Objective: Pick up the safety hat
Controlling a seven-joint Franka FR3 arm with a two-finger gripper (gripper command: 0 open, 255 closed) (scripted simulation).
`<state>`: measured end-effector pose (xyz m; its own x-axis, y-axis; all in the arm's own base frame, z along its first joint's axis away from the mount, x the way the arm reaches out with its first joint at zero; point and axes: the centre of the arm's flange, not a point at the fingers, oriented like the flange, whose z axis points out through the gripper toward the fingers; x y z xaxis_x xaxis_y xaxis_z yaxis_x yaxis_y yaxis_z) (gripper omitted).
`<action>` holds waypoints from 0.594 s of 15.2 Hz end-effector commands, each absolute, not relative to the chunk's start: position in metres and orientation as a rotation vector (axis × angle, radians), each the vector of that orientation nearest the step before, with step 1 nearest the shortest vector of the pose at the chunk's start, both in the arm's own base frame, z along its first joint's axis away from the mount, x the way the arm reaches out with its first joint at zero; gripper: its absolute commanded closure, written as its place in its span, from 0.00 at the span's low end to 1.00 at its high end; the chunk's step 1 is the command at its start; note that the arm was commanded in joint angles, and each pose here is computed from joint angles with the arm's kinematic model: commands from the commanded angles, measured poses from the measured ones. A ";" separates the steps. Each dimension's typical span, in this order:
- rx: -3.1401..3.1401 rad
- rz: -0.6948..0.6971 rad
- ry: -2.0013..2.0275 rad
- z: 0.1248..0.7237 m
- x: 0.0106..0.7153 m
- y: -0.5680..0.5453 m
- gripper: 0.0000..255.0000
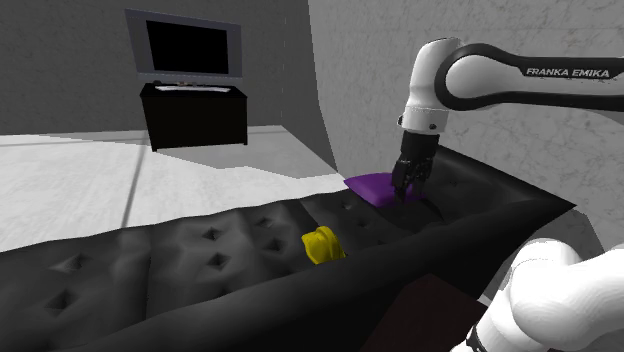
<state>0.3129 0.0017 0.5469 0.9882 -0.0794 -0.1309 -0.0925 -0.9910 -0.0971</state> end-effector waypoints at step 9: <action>-3.029 0.147 0.193 0.473 0.377 -0.027 0.00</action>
<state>0.3660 -0.0232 0.4807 0.9872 -0.1161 -0.1089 -0.1268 -0.9872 -0.0966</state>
